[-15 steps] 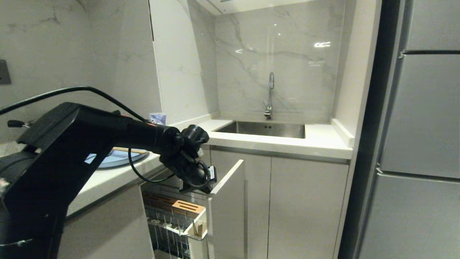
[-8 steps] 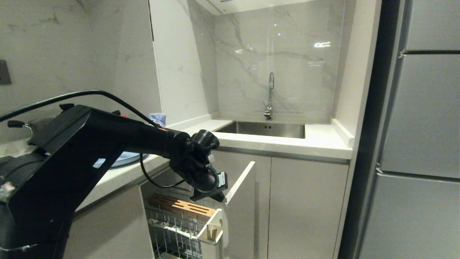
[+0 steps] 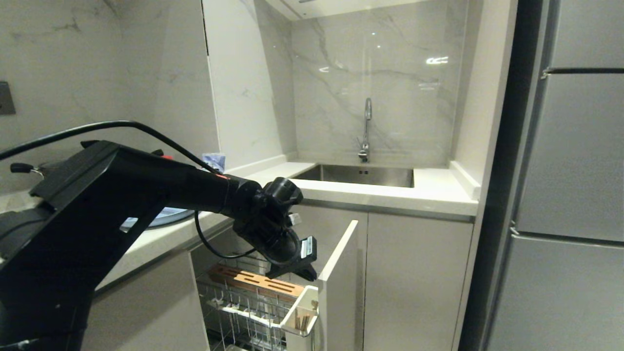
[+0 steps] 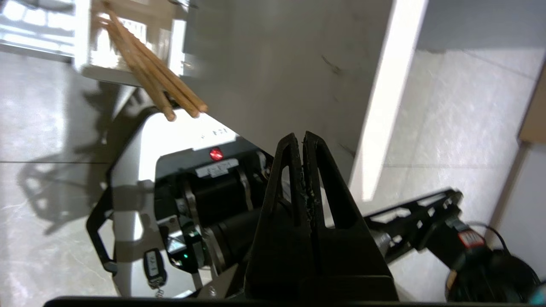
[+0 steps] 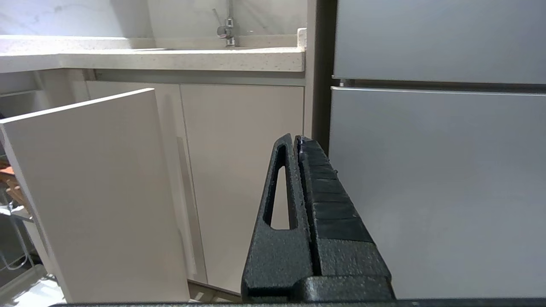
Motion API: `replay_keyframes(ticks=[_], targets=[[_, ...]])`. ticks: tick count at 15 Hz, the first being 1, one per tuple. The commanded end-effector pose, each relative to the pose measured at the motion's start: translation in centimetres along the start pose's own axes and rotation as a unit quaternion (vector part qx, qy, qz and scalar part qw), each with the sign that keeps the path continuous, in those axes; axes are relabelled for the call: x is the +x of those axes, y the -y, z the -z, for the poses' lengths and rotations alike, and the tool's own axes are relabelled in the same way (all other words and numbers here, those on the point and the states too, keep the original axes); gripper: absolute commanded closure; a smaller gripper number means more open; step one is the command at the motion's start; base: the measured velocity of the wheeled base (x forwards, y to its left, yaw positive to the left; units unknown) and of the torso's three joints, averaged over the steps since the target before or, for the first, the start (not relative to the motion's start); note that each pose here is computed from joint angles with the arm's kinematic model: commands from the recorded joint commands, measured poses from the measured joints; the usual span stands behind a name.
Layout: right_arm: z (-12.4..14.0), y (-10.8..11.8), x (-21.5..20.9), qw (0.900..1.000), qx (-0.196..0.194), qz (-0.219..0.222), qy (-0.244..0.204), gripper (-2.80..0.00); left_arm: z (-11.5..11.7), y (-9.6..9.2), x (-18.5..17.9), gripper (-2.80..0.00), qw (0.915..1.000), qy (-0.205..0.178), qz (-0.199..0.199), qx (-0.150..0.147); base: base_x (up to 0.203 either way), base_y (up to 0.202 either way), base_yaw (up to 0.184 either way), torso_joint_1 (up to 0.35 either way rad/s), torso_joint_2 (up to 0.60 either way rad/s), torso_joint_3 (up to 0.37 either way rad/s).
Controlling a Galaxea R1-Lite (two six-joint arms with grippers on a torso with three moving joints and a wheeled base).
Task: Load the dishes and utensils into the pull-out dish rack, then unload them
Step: Open the cupboard
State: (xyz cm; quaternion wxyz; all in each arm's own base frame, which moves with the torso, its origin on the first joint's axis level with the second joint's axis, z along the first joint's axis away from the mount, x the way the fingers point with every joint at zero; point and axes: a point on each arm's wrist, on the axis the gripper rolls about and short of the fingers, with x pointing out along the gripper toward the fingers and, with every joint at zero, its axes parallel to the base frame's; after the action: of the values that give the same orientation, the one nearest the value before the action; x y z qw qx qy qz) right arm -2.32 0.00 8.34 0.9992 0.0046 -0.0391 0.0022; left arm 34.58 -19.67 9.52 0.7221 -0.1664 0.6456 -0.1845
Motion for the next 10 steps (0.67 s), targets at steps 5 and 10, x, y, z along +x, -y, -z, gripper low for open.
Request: replay_keyframes(ticks=[5,10], targets=[[0.7,0.0,0.1,1.0,0.0,0.0,-0.012,0.0,1.0,1.1,0.1,0.0,0.9997,-0.016,0.014,0.016,0.0,0.0,0.0,0.0,0.0,0.0],[0.7,0.0,0.1,1.0,0.0,0.0,-0.012,0.0,1.7,2.0,0.5,0.0,0.9992,-0.024,0.015,0.029,0.0,0.0,0.0,0.0,0.0,0.0]])
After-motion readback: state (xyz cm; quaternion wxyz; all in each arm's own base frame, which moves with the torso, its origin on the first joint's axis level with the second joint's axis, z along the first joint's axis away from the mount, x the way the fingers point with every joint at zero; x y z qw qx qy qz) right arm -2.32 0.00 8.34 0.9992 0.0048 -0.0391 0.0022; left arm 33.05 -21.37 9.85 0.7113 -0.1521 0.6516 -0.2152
